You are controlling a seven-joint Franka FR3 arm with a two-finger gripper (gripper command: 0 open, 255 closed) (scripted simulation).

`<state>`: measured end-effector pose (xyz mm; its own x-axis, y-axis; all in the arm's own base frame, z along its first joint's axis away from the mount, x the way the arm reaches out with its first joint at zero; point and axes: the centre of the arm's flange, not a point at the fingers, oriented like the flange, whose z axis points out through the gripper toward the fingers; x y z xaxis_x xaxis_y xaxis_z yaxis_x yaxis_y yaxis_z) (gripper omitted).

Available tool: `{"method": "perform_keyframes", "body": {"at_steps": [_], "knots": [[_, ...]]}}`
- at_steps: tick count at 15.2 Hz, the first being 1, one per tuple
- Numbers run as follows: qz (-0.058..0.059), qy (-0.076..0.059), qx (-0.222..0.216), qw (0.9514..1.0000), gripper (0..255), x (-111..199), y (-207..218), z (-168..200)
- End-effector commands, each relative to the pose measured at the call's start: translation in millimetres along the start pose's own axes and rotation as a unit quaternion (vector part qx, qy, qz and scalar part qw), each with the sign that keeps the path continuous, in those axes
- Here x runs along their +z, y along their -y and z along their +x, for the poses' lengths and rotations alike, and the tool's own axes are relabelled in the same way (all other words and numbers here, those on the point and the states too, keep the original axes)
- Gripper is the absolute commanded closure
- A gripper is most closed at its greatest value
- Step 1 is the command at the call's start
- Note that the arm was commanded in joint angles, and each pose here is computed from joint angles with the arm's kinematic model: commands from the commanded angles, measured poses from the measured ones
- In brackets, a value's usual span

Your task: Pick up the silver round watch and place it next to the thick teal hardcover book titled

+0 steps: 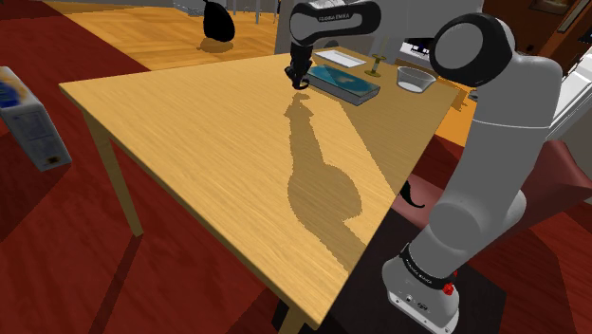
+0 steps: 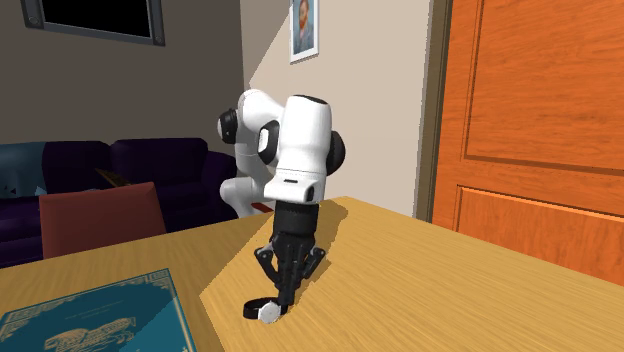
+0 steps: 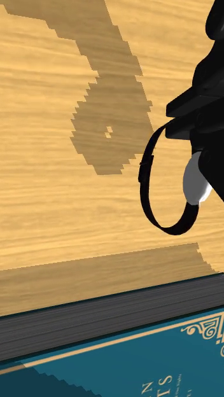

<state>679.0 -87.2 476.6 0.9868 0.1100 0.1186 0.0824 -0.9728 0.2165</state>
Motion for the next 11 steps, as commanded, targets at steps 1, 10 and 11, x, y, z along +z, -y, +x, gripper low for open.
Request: {"method": "perform_keyframes", "body": {"at_steps": [1, 10, 11], "knots": [[0.0, 0.0, 0.0, 1.0, 255, 0, 0, 0], [0.0, 0.0, 0.0, 1.0, 0, 0, 0, 0], [0.0, 0.0, 0.0, 1.0, 0, -13, 0, 0]]}}
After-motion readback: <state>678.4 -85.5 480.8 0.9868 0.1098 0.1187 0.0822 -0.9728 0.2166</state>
